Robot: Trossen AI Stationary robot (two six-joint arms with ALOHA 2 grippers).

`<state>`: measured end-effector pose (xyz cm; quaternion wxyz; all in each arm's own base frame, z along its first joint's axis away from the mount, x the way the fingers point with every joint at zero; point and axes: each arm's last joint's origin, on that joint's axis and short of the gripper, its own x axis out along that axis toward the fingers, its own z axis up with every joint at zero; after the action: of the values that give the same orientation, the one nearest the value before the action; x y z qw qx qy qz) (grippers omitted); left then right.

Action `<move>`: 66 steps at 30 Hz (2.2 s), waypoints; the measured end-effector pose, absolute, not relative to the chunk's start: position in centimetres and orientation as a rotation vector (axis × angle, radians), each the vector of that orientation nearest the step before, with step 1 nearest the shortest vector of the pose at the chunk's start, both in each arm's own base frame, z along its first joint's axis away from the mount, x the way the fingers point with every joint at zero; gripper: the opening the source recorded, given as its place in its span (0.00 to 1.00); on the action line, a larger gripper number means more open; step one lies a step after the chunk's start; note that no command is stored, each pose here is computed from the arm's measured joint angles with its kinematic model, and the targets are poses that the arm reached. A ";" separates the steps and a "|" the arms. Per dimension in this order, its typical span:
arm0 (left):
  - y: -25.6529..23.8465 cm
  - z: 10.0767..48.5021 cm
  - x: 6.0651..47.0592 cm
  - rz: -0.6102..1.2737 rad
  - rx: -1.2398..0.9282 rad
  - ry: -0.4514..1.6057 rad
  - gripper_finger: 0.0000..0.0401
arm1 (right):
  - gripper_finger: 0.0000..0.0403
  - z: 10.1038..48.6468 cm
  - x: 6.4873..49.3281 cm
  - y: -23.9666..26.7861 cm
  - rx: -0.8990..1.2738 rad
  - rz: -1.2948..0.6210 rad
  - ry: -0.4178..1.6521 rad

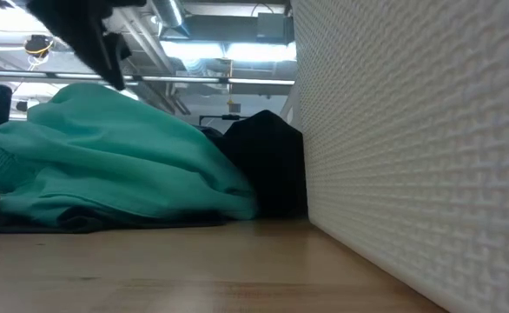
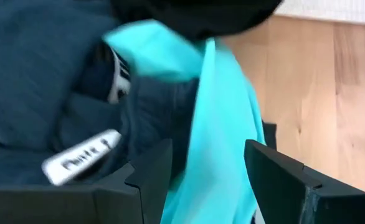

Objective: Sort clothes
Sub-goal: Put the mint blue pants into the bottom white laundry bin

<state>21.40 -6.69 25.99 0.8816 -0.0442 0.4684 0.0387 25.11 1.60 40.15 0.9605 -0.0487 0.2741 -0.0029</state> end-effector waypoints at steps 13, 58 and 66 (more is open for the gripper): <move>-7.7 22.0 20.9 -0.105 -0.234 1.020 0.48 | 0.75 37.2 28.9 3.2 -0.090 0.057 0.641; -8.1 19.8 20.4 -0.229 -0.158 0.903 0.04 | 0.75 35.9 32.0 4.2 -0.064 0.067 0.568; -7.5 26.1 19.5 -0.263 -0.076 0.671 0.01 | 0.75 36.8 33.0 4.4 -0.050 0.084 0.436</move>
<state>19.45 -7.53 26.12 0.9350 -0.0370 0.3284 -0.1284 33.03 4.41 36.78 0.9752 -0.0246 0.2160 0.0415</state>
